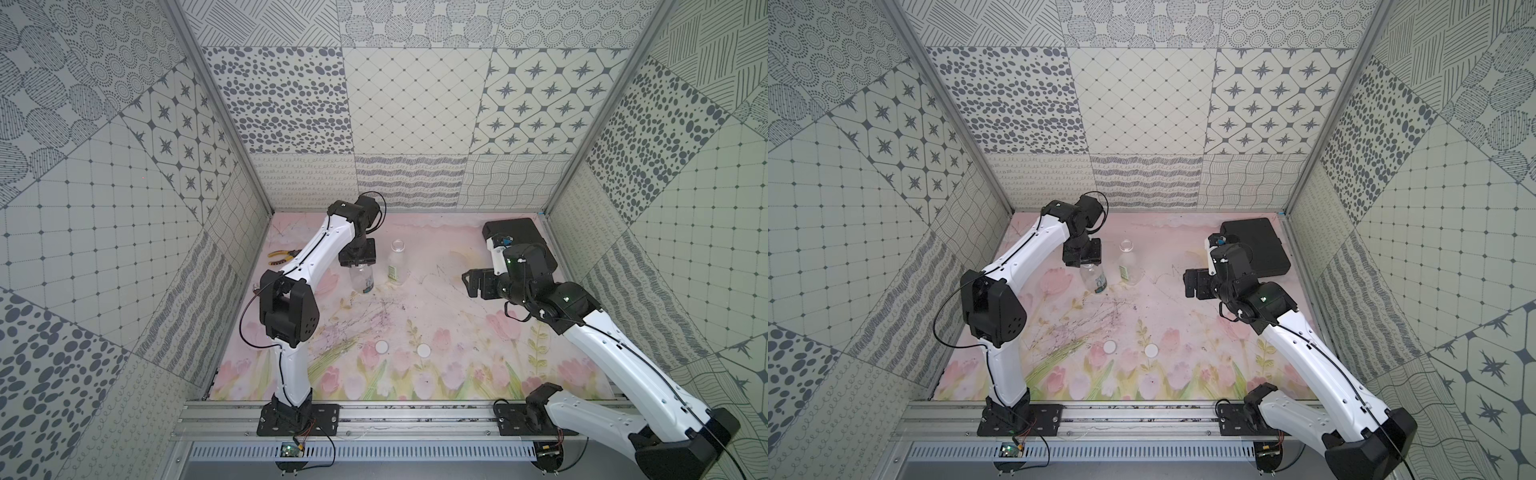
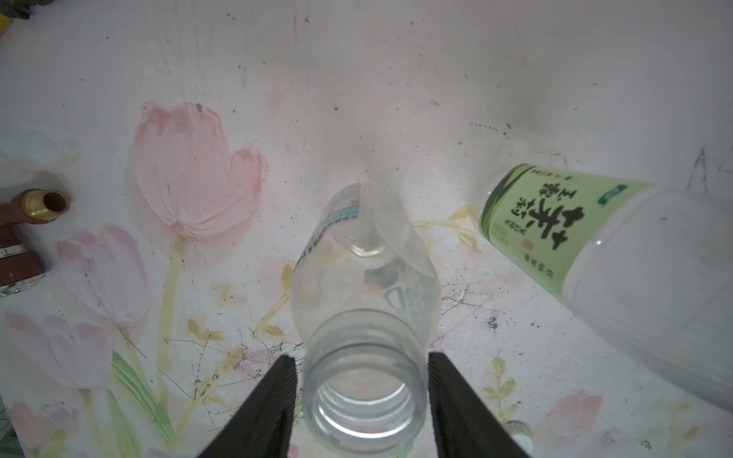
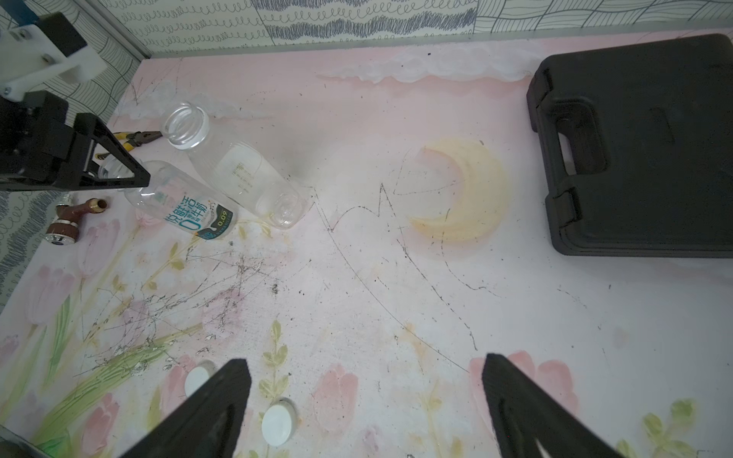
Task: Screw on the bottle caps
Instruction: Move the plastic bottle to the center of the board.
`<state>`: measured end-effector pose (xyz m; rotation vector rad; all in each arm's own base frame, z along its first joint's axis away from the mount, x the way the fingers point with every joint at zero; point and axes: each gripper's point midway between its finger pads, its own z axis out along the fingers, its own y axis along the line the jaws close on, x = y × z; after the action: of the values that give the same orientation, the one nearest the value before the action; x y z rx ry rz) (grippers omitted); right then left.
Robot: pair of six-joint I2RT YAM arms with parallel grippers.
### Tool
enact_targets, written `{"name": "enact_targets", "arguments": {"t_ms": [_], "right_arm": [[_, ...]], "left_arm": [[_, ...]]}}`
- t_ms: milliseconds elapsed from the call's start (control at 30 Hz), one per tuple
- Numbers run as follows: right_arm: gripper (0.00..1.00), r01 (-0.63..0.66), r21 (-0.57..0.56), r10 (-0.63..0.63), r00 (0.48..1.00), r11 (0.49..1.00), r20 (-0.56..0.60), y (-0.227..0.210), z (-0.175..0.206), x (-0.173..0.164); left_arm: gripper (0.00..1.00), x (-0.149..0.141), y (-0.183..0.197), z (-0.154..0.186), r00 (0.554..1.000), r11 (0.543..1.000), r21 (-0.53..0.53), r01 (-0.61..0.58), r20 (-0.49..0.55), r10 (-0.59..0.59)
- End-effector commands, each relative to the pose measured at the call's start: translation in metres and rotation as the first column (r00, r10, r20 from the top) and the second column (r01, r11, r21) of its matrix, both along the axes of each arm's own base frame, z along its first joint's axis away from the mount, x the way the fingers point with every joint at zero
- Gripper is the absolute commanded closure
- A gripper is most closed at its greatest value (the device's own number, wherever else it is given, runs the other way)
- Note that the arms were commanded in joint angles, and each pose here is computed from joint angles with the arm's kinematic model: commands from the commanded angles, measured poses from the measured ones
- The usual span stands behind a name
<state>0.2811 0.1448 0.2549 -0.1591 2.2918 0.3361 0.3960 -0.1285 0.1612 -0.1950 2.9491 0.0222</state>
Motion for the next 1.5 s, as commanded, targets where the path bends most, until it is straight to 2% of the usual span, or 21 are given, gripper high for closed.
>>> {"name": "enact_targets", "arguments": {"t_ms": [0, 667, 967, 1233, 1467], "right_arm": [[0.03, -0.009, 0.002, 0.009, 1.000, 1.000, 0.030, 0.003, 0.004, 0.004], [0.03, -0.009, -0.002, 0.009, 1.000, 1.000, 0.030, 0.003, 0.004, 0.004], [0.03, -0.010, -0.003, 0.010, 1.000, 1.000, 0.028, 0.003, 0.003, 0.005], [0.03, -0.009, -0.005, 0.009, 1.000, 1.000, 0.028, 0.003, 0.003, 0.004], [0.03, -0.010, -0.012, 0.010, 1.000, 1.000, 0.029, 0.001, 0.004, 0.004]], "left_arm": [[0.45, -0.002, 0.000, -0.001, 1.000, 1.000, -0.023, 0.005, -0.022, -0.006], [0.55, 0.000, 0.003, -0.002, 0.999, 1.000, -0.014, 0.015, -0.035, -0.016], [0.59, -0.004, 0.006, 0.005, 0.999, 0.999, 0.028, 0.031, -0.027, -0.030], [0.60, -0.020, 0.000, 0.008, 0.998, 0.997, 0.043, 0.059, -0.034, -0.058], [0.60, -0.047, -0.005, 0.007, 0.995, 0.995, 0.039, 0.088, -0.047, -0.086]]}}
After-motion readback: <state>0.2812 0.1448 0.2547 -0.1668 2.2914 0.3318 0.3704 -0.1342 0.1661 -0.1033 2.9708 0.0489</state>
